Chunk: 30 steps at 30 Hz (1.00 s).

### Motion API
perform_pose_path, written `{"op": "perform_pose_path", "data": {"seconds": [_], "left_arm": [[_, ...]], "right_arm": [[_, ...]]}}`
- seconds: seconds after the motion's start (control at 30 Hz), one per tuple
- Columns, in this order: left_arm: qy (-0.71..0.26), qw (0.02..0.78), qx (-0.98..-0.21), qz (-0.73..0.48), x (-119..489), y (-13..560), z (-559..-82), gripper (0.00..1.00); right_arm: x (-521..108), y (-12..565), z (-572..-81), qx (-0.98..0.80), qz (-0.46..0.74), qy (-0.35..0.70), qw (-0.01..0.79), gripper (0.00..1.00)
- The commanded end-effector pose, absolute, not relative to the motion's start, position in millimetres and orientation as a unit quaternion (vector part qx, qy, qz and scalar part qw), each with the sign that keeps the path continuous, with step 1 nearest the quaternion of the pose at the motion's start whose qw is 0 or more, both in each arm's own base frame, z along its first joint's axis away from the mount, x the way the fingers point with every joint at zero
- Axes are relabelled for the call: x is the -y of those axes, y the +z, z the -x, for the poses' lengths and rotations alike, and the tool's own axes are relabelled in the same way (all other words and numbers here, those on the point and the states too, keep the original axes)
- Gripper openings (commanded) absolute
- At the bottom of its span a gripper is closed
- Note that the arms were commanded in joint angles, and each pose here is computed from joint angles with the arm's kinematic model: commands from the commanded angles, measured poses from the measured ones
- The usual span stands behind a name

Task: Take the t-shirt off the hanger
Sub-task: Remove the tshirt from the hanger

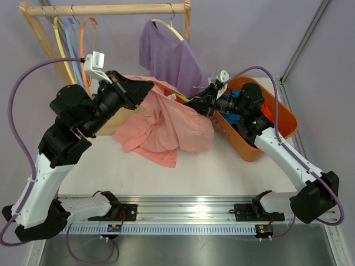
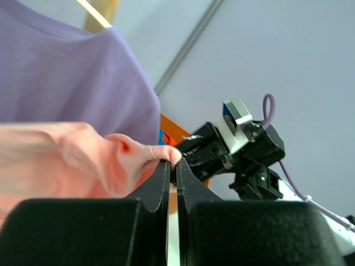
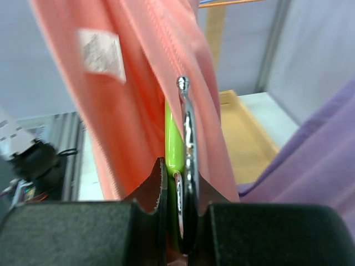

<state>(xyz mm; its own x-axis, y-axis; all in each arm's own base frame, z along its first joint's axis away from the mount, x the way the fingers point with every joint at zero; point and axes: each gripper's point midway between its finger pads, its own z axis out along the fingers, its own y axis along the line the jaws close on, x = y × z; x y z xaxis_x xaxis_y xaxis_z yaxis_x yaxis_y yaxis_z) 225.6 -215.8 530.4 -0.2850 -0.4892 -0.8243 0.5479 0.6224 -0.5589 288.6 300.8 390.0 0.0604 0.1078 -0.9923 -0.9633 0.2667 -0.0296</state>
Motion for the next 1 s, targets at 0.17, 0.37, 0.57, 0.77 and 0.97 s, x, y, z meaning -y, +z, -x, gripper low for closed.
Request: {"op": "perform_pose_path", "data": {"seconds": [0.17, 0.37, 0.57, 0.77, 0.97], "left_arm": [[-0.38, 0.656, -0.652, 0.011, 172.8, 543.1, -222.4, 0.0], [-0.257, 0.671, -0.695, 0.043, 126.5, 515.8, -229.0, 0.0], [-0.178, 0.648, -0.739, 0.059, 95.6, 470.4, -222.2, 0.0], [-0.169, 0.577, -0.798, 0.04, 115.0, 394.8, -225.2, 0.0], [-0.241, 0.532, -0.81, 0.052, 145.5, 337.0, -221.3, 0.0]], "right_arm": [[-293.0, 383.3, -250.5, -0.495, 0.476, 0.45, 0.57, 0.0], [-277.1, 371.4, -249.2, -0.513, 0.518, 0.389, 0.562, 0.0], [-247.9, 338.0, -247.2, -0.55, 0.559, 0.338, 0.521, 0.0], [-238.4, 332.4, -214.3, -0.536, 0.599, 0.358, 0.476, 0.0], [-221.8, 309.1, -209.2, -0.58, 0.603, 0.325, 0.441, 0.0]]}}
